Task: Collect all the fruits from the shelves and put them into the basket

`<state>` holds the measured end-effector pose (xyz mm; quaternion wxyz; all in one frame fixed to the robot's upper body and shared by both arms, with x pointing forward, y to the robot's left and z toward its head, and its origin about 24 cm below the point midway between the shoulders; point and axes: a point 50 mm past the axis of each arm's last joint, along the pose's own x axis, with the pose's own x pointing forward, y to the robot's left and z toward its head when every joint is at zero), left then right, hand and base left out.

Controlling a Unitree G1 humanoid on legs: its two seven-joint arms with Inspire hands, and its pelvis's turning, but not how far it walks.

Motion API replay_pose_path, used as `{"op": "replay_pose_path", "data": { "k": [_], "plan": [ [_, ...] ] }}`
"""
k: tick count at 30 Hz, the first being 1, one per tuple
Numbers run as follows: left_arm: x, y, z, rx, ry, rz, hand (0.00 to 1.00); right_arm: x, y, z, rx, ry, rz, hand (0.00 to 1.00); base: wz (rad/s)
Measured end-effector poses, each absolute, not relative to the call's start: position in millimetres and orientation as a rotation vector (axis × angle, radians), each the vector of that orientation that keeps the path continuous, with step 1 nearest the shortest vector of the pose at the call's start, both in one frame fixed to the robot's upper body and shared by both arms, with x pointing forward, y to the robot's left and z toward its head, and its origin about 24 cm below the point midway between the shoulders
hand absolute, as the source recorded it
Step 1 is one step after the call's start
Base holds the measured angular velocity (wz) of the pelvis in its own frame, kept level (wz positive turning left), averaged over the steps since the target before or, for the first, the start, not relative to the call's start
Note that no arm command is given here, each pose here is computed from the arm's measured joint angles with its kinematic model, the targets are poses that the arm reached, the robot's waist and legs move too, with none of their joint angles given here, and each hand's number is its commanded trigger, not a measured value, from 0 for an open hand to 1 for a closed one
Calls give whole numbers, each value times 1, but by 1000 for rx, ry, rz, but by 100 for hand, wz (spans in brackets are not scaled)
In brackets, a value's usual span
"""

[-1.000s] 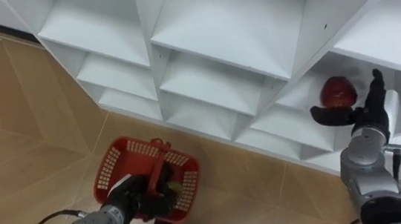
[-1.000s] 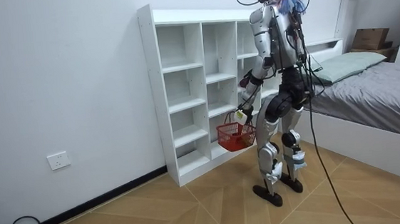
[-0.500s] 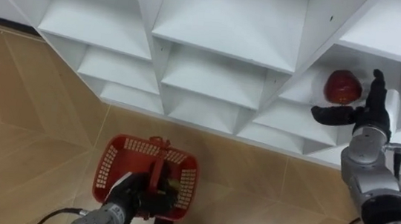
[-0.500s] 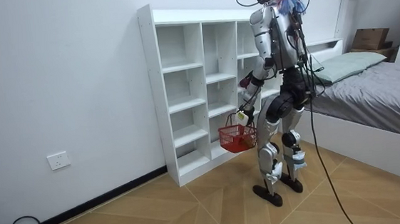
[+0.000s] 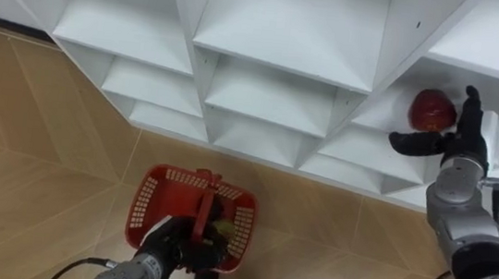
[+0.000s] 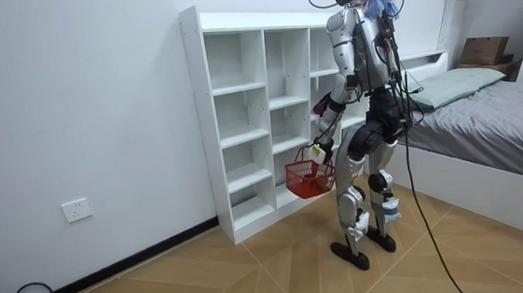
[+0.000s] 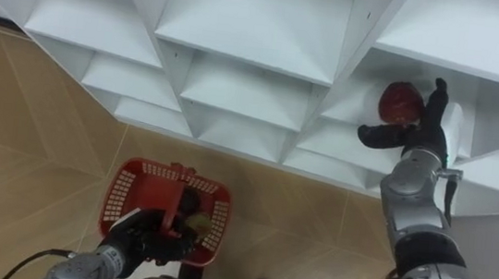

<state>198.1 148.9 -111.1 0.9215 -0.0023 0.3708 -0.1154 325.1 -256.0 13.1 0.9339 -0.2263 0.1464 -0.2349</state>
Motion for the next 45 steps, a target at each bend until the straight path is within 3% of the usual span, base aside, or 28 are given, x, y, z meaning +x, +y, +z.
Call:
{"op": "replay_pose_path", "data": {
  "k": [21,22,23,24,25,26,27,45],
  "plan": [
    [195,144,-113,4,778,-267,100,333,-247,21,-514,266,-431,0,0],
    [195,144,-113,5,779,-267,100,333,-247,21,-514,267,-431,7,0],
    [194,144,-113,5,780,-267,100,333,-247,21,-514,266,-431,20,0],
    [194,144,-113,5,781,-267,100,333,-247,21,-514,266,-431,60,0],
    [194,144,-113,4,781,-267,100,333,-247,21,-514,266,-431,83,0],
    [194,144,-114,4,783,-266,100,333,-247,21,-514,266,-431,88,0],
    [193,144,-114,4,784,-266,100,333,-247,21,-514,267,-432,100,0],
    [192,144,-115,8,801,-269,100,331,-251,19,-577,281,-434,100,0]
  ]
}}
